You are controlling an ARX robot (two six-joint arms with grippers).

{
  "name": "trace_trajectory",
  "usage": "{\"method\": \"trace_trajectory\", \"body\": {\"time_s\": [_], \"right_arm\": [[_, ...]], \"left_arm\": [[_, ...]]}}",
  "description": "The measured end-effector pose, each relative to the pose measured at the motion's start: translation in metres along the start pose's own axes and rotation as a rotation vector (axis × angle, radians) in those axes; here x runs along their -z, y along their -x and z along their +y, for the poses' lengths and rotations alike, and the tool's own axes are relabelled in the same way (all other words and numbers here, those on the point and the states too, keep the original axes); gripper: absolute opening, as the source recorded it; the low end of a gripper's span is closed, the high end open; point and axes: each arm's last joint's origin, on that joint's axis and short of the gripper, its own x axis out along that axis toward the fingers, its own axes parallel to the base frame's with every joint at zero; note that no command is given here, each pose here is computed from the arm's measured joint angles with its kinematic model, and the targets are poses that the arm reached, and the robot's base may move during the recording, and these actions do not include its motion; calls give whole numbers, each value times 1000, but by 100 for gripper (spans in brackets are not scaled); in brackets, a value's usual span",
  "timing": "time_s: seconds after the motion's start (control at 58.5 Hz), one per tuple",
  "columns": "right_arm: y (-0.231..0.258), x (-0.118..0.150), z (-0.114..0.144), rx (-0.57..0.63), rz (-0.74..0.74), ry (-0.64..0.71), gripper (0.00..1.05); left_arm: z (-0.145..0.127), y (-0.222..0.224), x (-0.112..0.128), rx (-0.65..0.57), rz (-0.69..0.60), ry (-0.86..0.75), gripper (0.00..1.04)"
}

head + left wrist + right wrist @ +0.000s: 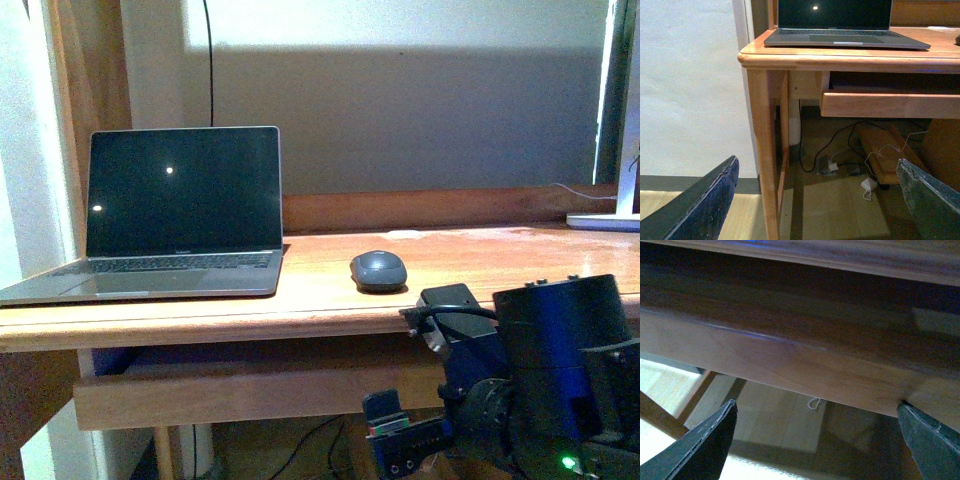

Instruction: Place mouse

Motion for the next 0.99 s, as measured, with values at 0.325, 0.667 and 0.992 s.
{"method": "trace_trajectory", "body": {"time_s": [0.325,0.667,0.992], "right_arm": [[6,-2,-3,-20,-23,-81,97],[104,-22,-58,-79,-149,-256,97],[213,5,-74,-163,-208,-436,97]], "left_arm": [[0,0,0,0,0,0,97],[0,0,0,0,0,0,97],[0,0,0,0,0,0,97]]}}
